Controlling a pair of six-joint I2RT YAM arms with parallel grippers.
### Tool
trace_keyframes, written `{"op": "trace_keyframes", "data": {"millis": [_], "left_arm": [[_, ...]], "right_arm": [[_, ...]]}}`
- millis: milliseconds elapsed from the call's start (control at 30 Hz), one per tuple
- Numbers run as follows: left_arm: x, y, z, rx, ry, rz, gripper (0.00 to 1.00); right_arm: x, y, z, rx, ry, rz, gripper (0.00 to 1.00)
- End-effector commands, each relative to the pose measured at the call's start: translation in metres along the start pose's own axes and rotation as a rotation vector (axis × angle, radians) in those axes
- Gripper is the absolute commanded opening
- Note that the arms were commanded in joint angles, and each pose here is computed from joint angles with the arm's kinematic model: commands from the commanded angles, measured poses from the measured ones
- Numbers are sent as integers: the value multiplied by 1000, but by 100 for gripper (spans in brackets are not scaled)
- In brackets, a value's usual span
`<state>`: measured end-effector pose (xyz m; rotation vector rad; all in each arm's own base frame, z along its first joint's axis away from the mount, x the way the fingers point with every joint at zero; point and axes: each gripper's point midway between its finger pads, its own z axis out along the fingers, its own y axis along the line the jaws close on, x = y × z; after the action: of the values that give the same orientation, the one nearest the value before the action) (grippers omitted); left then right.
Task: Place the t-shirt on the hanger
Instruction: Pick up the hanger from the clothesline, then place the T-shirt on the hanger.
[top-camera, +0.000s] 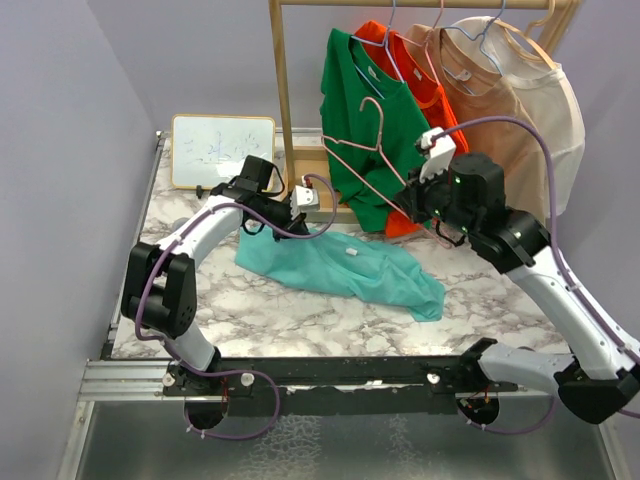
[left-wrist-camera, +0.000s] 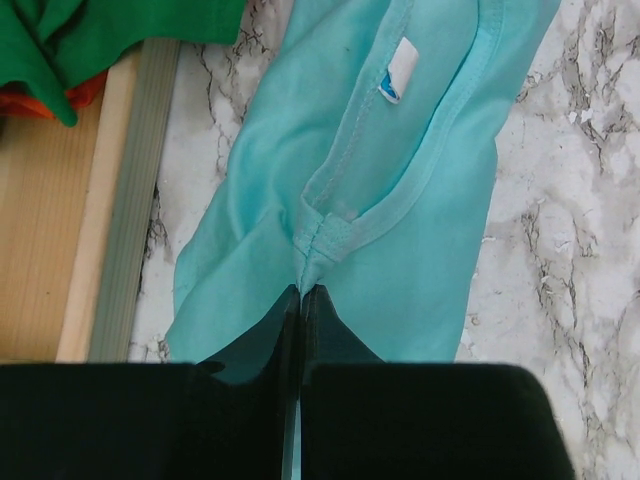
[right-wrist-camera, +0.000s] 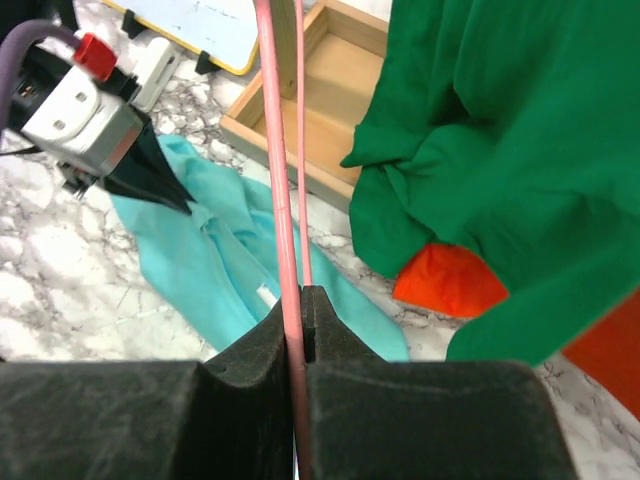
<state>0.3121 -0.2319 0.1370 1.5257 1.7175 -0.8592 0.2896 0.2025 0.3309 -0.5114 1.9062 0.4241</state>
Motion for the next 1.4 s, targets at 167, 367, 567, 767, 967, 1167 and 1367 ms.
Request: {"op": "trace_keyframes", "data": {"millis": [167, 367, 567, 767, 967, 1167, 1367], "left_arm": [[-4, 24, -27, -78, 10, 44, 0], [-2, 26, -30, -88, 10, 53, 0], [2, 24, -27, -74, 13, 41, 0], [5, 24, -24, -65, 18, 24, 0], [9, 22, -22, -59, 20, 11, 0], [12, 23, -20, -56, 22, 6, 0], [13, 24, -19, -52, 20, -7, 0]], "right_arm": [[36, 20, -40, -112, 145, 28, 1], [66, 35, -42, -211, 257, 16, 1], [85, 48, -46, -308, 319, -2, 1], [91, 53, -48, -348, 348, -19, 1], [90, 56, -54, -366, 345, -15, 1], [85, 59, -61, -380, 328, -9, 1], [78, 52, -68, -333, 302, -8, 1]]}}
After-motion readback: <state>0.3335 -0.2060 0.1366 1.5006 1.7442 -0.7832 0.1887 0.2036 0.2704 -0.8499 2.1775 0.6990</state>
